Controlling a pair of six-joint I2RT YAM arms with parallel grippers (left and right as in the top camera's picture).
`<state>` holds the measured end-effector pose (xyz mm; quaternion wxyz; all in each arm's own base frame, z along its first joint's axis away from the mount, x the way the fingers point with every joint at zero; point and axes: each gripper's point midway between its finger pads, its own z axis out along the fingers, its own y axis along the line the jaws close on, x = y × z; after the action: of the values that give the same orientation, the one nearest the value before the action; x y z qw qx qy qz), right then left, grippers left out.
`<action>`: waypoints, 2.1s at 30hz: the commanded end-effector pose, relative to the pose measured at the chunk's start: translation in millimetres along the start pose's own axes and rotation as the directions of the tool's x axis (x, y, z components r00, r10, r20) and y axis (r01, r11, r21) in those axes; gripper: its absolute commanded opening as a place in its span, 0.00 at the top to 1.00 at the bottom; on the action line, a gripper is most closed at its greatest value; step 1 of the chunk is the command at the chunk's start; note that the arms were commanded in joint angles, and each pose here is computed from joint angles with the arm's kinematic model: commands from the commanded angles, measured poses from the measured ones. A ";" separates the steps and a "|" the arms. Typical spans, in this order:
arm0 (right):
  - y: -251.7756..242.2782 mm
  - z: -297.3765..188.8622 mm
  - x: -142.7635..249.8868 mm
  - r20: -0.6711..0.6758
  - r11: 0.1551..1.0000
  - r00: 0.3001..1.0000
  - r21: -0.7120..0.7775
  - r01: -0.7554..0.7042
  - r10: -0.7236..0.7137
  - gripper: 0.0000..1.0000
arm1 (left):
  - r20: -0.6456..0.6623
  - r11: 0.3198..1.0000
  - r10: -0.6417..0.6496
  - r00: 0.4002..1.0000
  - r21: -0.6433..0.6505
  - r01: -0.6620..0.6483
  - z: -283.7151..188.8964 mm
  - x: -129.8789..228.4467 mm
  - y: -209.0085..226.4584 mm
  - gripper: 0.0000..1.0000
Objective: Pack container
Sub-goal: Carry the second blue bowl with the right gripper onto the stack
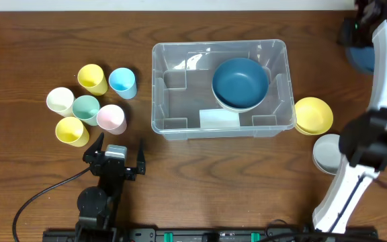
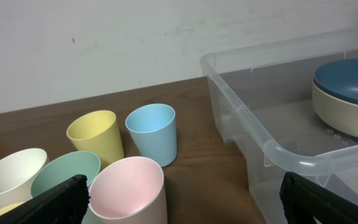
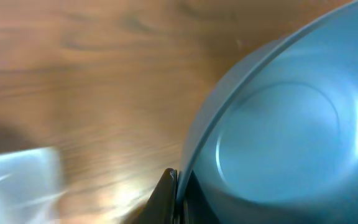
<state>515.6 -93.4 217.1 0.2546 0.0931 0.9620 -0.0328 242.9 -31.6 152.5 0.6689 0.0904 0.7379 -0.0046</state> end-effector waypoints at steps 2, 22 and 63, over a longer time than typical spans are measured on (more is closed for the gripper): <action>67.9 -80.1 -4.3 0.114 0.990 0.990 -0.103 0.100 -0.088 0.99 | -0.047 1.000 0.004 0.999 -0.002 -0.004 0.7 15.4 -0.1 0.02; 275.7 -99.5 146.1 -0.050 0.819 0.844 -0.277 0.503 -0.535 0.99 | -0.047 1.000 0.004 0.999 -0.002 -0.004 0.7 15.4 -0.1 0.02; 219.2 -134.7 122.1 0.040 0.898 0.921 -0.211 0.386 -0.387 0.30 | -0.047 1.000 0.004 0.999 -0.002 -0.004 0.7 15.4 -0.1 0.02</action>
<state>389.8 194.4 222.2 0.1986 -0.1872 0.9614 0.0334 242.9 -31.6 152.5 0.6689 0.0904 0.7379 -0.0046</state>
